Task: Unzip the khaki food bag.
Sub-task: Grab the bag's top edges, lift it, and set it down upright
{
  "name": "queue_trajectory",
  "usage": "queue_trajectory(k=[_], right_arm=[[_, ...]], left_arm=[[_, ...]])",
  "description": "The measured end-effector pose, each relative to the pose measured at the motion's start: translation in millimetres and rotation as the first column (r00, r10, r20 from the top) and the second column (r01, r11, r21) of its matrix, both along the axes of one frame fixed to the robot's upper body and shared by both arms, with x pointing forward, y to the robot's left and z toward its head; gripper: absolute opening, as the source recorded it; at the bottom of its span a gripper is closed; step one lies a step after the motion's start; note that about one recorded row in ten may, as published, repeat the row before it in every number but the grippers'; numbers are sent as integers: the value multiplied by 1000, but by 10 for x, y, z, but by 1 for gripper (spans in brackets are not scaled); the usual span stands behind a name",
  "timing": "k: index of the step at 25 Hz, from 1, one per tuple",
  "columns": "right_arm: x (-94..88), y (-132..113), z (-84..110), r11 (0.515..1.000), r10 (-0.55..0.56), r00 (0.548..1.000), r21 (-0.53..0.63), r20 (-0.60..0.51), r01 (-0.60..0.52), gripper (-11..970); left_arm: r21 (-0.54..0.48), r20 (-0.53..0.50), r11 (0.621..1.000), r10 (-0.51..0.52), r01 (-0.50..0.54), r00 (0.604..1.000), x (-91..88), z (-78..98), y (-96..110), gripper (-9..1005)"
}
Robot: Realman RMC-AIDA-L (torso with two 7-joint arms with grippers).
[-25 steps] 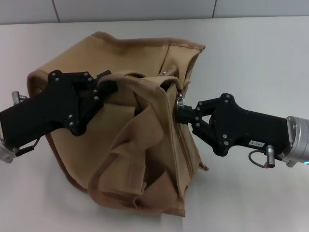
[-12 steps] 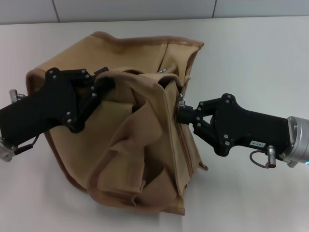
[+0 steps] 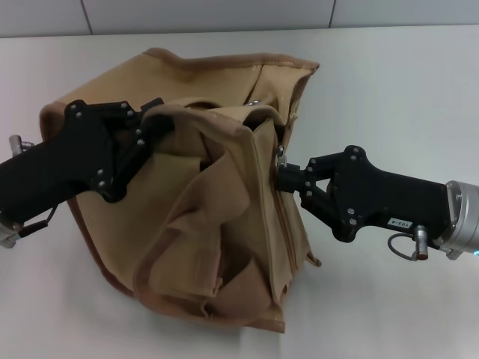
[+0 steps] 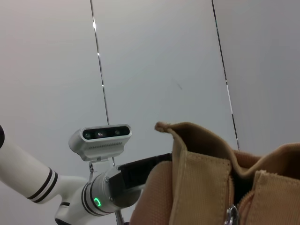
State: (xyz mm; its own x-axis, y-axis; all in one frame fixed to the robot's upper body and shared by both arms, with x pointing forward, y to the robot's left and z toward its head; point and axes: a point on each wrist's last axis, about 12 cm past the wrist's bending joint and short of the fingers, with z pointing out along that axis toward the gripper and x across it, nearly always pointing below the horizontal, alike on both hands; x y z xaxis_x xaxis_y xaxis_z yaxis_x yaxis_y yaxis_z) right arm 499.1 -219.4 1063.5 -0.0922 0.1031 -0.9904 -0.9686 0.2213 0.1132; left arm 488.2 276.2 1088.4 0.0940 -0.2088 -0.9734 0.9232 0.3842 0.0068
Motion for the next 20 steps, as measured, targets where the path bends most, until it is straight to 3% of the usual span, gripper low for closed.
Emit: queue_trajectory(k=[20], right_arm=[[-28,-19,-28,1000,0,1000,-15,2,0,1]], left_arm=[[-49,13,998,45,-45,999,-42,29,86,62]])
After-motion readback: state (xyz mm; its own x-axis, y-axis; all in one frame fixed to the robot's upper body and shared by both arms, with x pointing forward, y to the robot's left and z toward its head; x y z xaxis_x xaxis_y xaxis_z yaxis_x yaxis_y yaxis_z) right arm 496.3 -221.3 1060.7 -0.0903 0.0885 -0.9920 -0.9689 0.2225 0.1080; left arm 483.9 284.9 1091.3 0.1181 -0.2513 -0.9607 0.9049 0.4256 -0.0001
